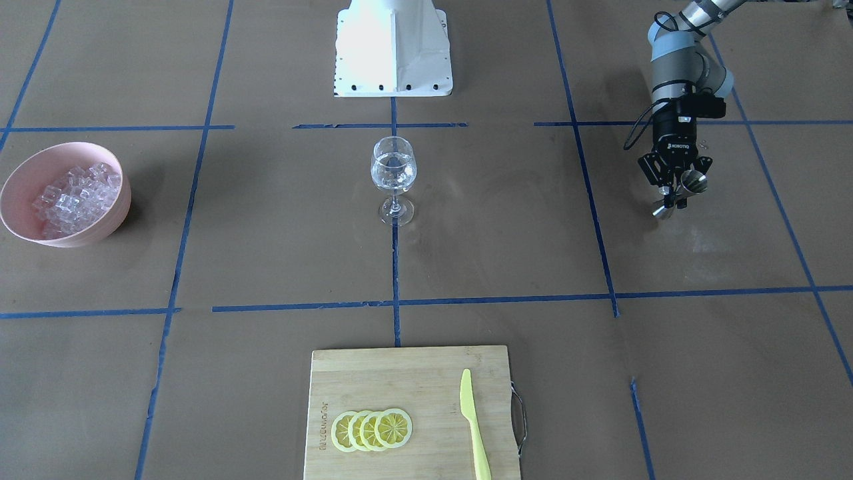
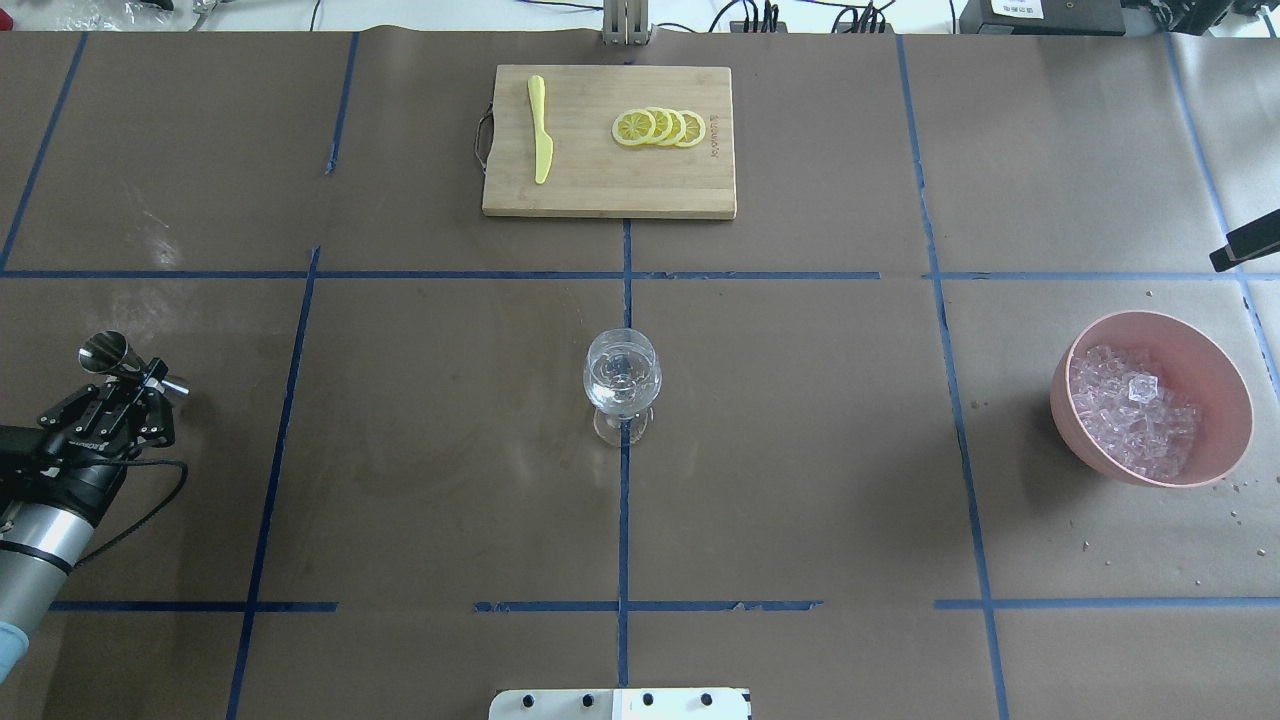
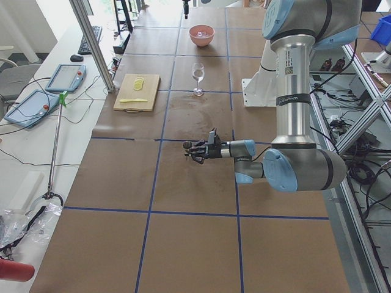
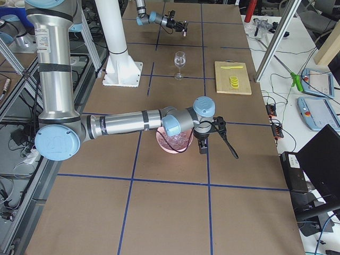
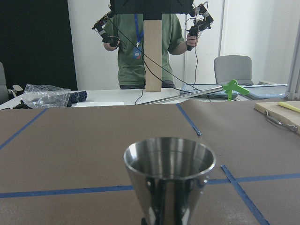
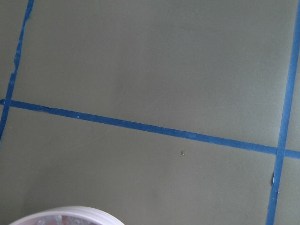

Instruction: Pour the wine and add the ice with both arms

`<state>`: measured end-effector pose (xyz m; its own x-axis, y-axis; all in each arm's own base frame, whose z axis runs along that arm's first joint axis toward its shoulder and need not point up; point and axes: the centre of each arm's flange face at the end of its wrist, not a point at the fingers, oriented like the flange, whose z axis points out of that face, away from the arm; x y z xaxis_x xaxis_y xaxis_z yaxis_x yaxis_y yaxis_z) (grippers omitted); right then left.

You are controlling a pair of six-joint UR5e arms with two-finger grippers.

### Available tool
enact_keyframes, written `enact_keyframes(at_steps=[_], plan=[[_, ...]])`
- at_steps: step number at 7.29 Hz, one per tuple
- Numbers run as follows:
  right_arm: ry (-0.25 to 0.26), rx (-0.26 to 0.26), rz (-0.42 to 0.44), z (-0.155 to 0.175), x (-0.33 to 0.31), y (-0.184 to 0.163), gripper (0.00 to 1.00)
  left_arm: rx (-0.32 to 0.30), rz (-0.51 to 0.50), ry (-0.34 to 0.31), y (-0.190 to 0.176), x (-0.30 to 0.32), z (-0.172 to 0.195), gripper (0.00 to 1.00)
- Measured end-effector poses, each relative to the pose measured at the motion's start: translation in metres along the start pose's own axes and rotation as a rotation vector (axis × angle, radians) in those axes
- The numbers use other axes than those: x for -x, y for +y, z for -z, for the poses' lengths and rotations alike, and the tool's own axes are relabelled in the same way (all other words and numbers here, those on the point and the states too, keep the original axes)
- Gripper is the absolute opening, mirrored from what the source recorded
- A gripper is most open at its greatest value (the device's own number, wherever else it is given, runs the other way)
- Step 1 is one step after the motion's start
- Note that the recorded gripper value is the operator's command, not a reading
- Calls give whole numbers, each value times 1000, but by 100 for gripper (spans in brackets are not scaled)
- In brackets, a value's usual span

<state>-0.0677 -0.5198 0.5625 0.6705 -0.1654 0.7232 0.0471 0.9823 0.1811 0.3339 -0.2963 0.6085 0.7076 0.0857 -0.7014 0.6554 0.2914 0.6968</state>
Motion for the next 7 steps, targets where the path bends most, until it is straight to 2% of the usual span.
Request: enact_keyframes(at_steps=[3,5,7], plan=[[0,-2,2,1,1,-1,100,8,1,9,7,-6,1,0],[-1,-2,3,1,1,-1,100,13,1,14,9,-8,2,10],[-1,-3,4,1,2,-1,100,18,0,17,11,-8,3,14]])
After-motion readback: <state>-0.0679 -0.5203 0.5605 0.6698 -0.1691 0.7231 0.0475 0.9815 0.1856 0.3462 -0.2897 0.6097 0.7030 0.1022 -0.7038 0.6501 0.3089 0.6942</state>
